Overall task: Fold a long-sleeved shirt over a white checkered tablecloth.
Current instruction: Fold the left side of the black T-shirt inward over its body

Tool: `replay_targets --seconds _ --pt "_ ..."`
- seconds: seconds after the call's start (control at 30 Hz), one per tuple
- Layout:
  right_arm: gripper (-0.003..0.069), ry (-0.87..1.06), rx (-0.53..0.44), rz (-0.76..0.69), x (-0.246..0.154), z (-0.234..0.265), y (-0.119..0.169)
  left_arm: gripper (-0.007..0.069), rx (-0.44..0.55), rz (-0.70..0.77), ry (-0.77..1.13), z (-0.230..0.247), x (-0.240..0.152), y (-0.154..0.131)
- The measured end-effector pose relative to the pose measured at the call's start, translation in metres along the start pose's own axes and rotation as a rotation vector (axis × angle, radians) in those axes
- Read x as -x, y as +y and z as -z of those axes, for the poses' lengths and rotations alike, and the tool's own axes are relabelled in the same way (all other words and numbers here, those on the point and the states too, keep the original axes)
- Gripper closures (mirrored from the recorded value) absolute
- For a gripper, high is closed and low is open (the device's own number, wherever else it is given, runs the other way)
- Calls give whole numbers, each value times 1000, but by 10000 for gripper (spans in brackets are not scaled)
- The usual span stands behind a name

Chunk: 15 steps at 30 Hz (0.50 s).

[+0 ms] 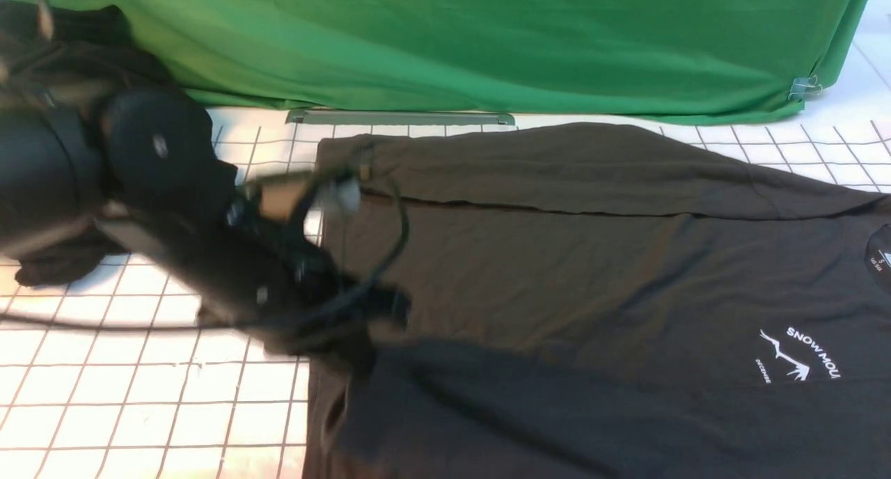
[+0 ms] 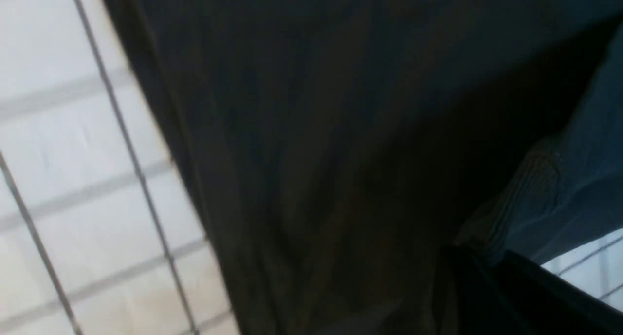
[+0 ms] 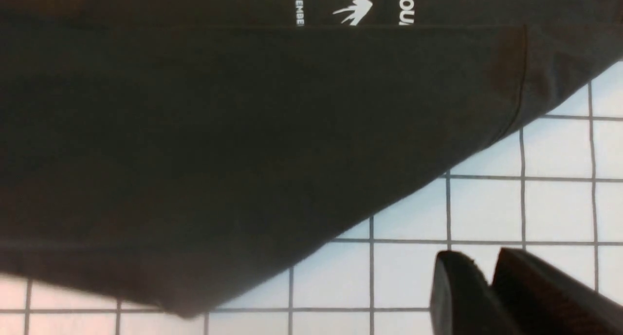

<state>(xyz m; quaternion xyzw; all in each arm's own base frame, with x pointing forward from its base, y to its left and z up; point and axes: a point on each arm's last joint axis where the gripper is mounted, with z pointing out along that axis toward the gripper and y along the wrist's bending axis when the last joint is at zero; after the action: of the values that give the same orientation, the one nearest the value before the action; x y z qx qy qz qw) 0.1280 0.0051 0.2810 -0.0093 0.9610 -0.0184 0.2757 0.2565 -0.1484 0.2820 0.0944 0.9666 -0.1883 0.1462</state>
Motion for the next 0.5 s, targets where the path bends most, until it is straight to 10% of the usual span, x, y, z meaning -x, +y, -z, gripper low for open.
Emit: replay_targets --seconds 0.5 --pt "531 1 6 -4 0 0 1 603 32 184 -56 -29 108 58"
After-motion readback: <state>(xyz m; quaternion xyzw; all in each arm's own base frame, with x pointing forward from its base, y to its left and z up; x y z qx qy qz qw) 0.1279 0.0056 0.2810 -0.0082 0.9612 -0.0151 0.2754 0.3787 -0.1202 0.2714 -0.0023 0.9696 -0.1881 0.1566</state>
